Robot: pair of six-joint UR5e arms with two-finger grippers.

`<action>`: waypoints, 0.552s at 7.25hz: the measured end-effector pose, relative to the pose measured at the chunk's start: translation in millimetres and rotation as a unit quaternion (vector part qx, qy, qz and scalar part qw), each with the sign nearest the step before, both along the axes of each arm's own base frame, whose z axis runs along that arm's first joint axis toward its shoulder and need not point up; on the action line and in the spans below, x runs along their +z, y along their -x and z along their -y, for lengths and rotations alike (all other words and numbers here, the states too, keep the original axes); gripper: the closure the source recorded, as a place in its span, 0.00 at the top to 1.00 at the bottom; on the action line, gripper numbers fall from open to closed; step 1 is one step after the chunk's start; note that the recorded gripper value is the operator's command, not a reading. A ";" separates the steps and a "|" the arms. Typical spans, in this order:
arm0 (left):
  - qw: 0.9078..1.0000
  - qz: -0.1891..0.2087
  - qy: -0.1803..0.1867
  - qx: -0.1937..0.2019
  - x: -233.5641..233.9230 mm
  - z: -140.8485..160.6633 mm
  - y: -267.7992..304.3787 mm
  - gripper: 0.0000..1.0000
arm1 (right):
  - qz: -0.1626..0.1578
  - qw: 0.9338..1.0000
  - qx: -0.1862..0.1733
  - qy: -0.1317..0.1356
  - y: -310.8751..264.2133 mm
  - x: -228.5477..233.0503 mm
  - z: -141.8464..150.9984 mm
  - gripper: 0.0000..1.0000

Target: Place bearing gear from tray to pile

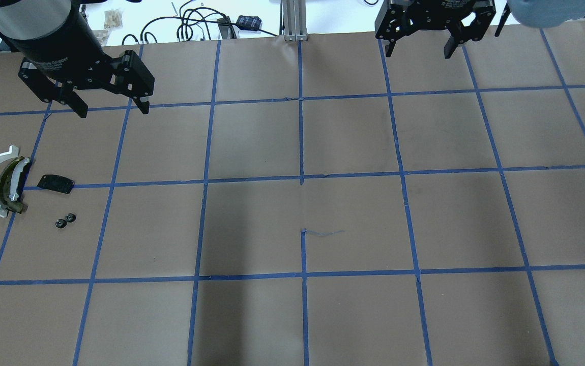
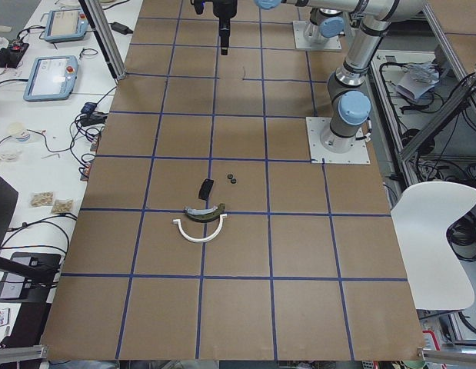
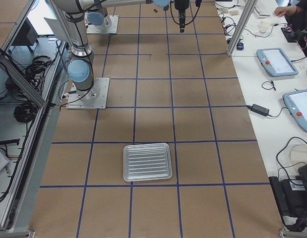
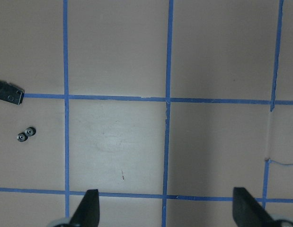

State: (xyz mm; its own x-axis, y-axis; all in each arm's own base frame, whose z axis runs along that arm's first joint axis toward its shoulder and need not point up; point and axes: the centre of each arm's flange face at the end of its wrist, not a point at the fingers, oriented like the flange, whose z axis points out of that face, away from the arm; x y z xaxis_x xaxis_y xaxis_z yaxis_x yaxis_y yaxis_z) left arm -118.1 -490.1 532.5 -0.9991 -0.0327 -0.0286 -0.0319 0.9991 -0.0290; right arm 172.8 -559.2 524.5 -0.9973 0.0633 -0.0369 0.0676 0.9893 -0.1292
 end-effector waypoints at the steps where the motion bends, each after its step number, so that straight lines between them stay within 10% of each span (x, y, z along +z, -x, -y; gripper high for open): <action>1: 1.000 -0.001 -0.001 -0.001 -0.8 0.9 0.2 1.00 | -0.001 1.000 0.000 -0.009 0.2 -1.5 -2.0 1.00; 4: 1.000 -0.001 0.000 0.000 0.2 0.5 -0.5 1.00 | -0.003 1.000 0.001 -0.011 -0.1 0.0 -5.5 1.00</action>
